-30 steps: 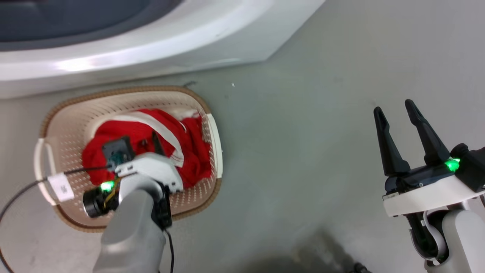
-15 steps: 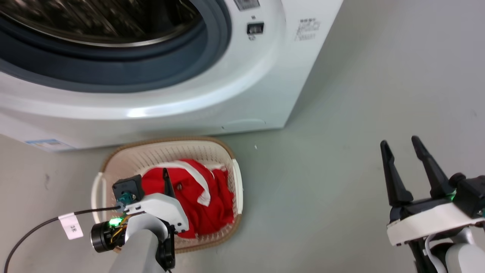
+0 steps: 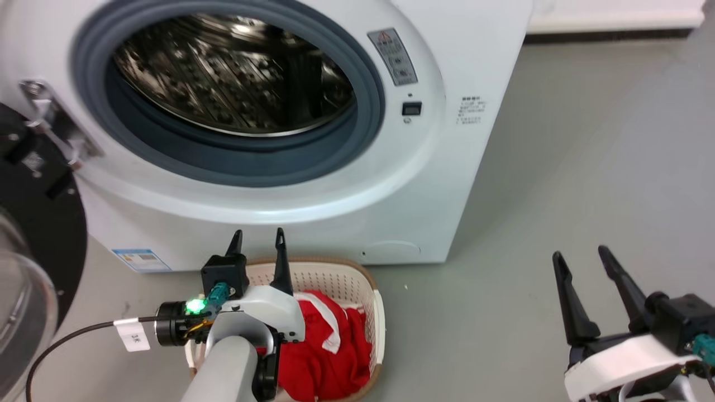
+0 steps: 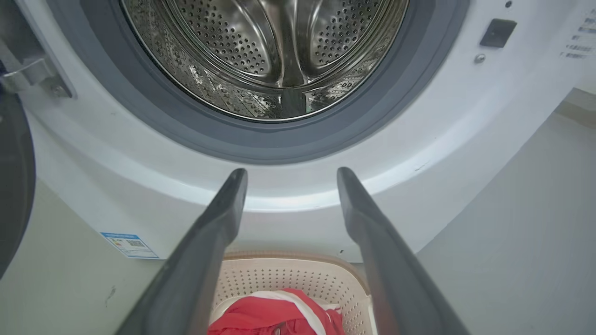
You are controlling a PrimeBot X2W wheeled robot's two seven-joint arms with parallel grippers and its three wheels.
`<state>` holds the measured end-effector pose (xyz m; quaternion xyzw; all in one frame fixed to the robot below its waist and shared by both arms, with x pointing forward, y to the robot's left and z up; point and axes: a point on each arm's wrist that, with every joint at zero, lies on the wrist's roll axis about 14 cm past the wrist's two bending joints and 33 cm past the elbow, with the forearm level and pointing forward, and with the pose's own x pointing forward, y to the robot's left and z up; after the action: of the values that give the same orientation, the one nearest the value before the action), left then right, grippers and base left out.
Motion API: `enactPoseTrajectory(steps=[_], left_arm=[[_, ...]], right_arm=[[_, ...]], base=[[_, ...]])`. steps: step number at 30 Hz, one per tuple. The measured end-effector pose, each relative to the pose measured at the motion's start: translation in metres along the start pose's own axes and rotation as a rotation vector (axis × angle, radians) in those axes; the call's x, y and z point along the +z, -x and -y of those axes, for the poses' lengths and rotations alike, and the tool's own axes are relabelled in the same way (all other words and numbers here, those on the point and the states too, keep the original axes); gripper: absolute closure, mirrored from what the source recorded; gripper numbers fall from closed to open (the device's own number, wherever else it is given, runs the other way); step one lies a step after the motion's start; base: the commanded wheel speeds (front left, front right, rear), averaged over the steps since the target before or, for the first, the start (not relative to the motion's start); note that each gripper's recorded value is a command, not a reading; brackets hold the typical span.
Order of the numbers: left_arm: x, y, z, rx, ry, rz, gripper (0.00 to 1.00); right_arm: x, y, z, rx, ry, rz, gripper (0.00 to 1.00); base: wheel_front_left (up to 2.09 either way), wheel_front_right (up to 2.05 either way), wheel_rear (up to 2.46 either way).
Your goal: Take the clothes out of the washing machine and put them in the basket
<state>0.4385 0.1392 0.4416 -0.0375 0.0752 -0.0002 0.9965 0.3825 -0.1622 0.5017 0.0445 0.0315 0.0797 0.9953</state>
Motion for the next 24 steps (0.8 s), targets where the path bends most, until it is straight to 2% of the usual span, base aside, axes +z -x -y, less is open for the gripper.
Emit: enactPoseTrajectory(steps=[5,10,24], left_arm=[[0.043,0.014,0.008,-0.032,-0.029,0.134,0.0],[0.066,0.036,0.014,-0.051,-0.049,0.215,0.0],[0.077,0.082,0.006,-0.04,-0.068,0.283,0.0]], right_arm=[[0.009,0.011,-0.01,0.013,0.013,0.016,0.0],[0.017,0.024,-0.013,0.009,0.027,0.034,0.0],[0.028,0.038,-0.019,0.007,0.058,0.068,0.0]], base=[[0.0,0.0,0.0],[0.0,0.0,0.0],[0.0,0.0,0.0]])
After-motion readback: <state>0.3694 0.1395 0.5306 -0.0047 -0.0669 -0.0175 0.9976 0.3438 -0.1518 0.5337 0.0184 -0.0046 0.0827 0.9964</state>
